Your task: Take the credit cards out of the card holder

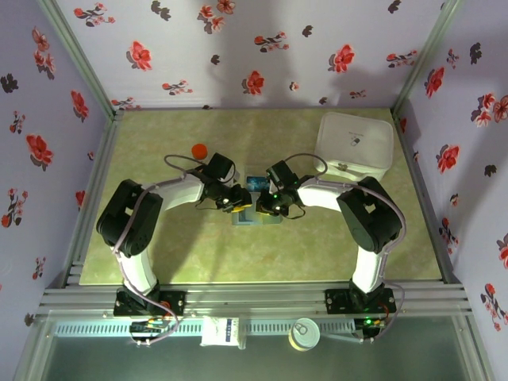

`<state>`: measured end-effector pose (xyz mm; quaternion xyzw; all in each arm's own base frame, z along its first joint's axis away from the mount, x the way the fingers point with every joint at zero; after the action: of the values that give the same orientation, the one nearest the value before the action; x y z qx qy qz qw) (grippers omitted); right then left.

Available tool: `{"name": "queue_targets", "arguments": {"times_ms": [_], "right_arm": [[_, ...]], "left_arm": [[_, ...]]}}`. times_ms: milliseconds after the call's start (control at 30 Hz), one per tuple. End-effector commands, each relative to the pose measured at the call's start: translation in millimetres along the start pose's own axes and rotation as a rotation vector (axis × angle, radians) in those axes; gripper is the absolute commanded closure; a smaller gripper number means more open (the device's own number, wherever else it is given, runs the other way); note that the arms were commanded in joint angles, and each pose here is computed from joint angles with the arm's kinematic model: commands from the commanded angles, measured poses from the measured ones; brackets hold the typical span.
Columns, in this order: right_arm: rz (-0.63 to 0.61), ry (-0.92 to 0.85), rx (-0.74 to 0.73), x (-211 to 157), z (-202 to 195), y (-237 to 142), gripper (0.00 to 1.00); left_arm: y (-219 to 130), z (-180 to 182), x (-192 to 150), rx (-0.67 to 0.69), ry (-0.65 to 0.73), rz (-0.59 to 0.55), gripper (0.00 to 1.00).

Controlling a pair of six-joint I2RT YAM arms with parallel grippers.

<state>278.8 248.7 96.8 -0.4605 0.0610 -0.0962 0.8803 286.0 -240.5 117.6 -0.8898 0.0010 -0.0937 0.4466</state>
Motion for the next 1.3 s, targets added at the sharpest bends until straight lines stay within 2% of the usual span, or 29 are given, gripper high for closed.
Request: {"name": "queue_targets", "arguments": {"times_ms": [0, 333, 767, 1267], "right_arm": [[0.003, 0.029, -0.008, -2, -6, -4, 0.83], [-0.026, 0.017, 0.035, -2, 6, -20, 0.80], [-0.112, -0.021, 0.042, -2, 11, -59, 0.77], [-0.192, -0.004, 0.015, -8, -16, -95, 0.75]], "left_arm": [[7, -2, -1, -0.019, -0.014, 0.032, 0.68], [5, -9, 4, -0.042, -0.010, 0.016, 0.75], [1, -31, 13, -0.057, 0.015, 0.005, 0.75], [27, -57, 14, -0.047, 0.044, 0.048, 0.69]]}}
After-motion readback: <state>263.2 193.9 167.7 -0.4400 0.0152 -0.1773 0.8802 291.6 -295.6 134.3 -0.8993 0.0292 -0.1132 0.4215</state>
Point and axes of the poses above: each hand's point on the last joint's axis, 136 mm out from that joint toward the fingers, its own y axis out along the fingers, its own z axis along the line the jaws close on, x = y × z, the point moved 9 cm from there along -y, back along the fingers, and after that the axes turned 12 degrees about y, right-handed, at the moved point
